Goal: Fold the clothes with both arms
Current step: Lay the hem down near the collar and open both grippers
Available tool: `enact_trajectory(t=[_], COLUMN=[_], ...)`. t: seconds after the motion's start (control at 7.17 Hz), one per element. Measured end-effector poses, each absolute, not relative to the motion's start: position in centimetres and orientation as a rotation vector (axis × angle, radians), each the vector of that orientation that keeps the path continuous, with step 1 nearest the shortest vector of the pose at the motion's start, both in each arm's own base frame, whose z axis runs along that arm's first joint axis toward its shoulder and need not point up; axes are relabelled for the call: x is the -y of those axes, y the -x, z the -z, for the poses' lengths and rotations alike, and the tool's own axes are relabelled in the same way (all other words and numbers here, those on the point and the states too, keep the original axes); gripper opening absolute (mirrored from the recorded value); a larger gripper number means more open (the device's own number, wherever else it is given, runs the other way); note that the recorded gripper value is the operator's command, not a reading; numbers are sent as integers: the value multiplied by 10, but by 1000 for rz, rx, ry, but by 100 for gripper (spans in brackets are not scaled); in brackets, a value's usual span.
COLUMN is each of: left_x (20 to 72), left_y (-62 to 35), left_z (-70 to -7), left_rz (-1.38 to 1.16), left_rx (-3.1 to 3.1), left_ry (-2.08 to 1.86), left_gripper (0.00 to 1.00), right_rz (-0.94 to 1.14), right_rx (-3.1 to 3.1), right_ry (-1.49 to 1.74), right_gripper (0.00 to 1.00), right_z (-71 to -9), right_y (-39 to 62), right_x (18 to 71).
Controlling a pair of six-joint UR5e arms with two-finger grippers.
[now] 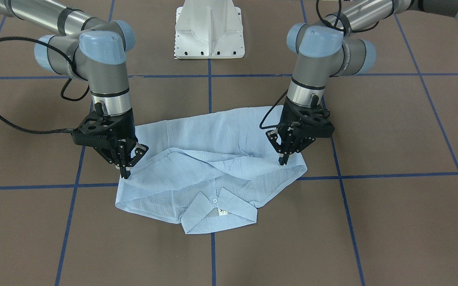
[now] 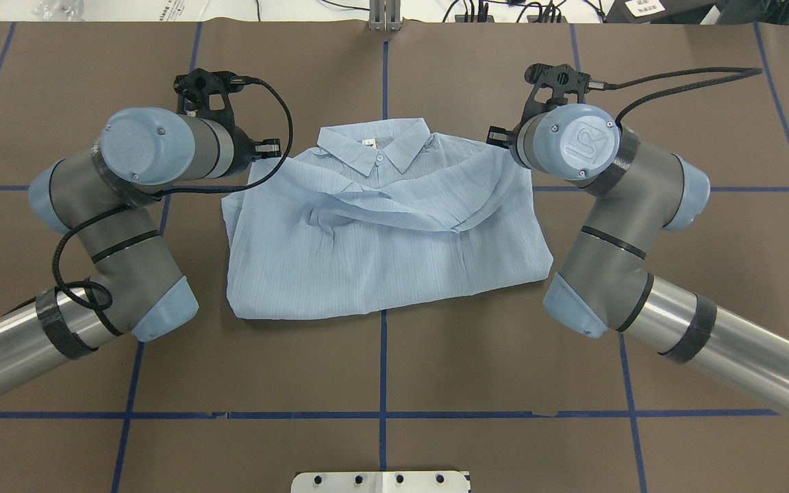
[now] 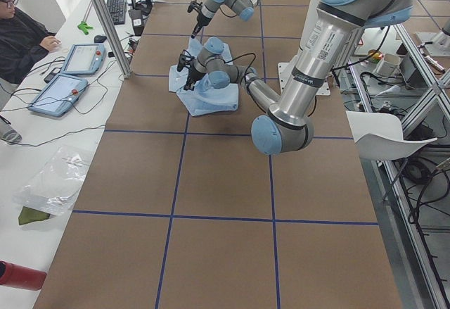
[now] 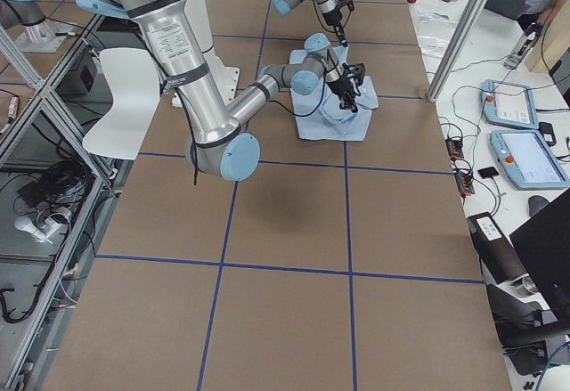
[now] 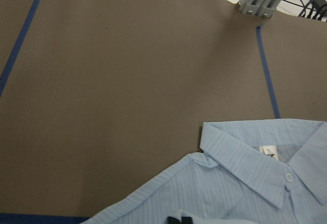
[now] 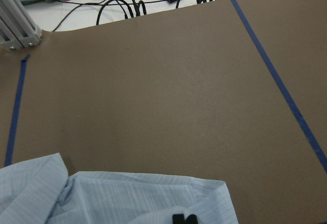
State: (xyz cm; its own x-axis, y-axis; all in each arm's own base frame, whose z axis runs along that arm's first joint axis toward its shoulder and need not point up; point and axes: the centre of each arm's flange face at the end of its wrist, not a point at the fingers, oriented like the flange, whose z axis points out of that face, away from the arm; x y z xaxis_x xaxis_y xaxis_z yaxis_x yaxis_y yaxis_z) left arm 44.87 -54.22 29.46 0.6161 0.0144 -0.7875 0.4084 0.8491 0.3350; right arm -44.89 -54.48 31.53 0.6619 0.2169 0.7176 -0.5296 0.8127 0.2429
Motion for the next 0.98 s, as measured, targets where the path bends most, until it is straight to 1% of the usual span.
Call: enact_trajectory(t=[0.42,0.98], left_x=[571,576], left_y=[-416,-406], left_z=[-310,-335], left_rz=[164,110], left_rx=[-822,-816], left_ry=[-588,-578], left_gripper=[0,0], right_rz=[-425,-409], right_rx=[712,719], right_ry=[-459,-447], right_gripper=[0,0], right_z=[-339,-340], right_y=[448,431], right_x=[560,573])
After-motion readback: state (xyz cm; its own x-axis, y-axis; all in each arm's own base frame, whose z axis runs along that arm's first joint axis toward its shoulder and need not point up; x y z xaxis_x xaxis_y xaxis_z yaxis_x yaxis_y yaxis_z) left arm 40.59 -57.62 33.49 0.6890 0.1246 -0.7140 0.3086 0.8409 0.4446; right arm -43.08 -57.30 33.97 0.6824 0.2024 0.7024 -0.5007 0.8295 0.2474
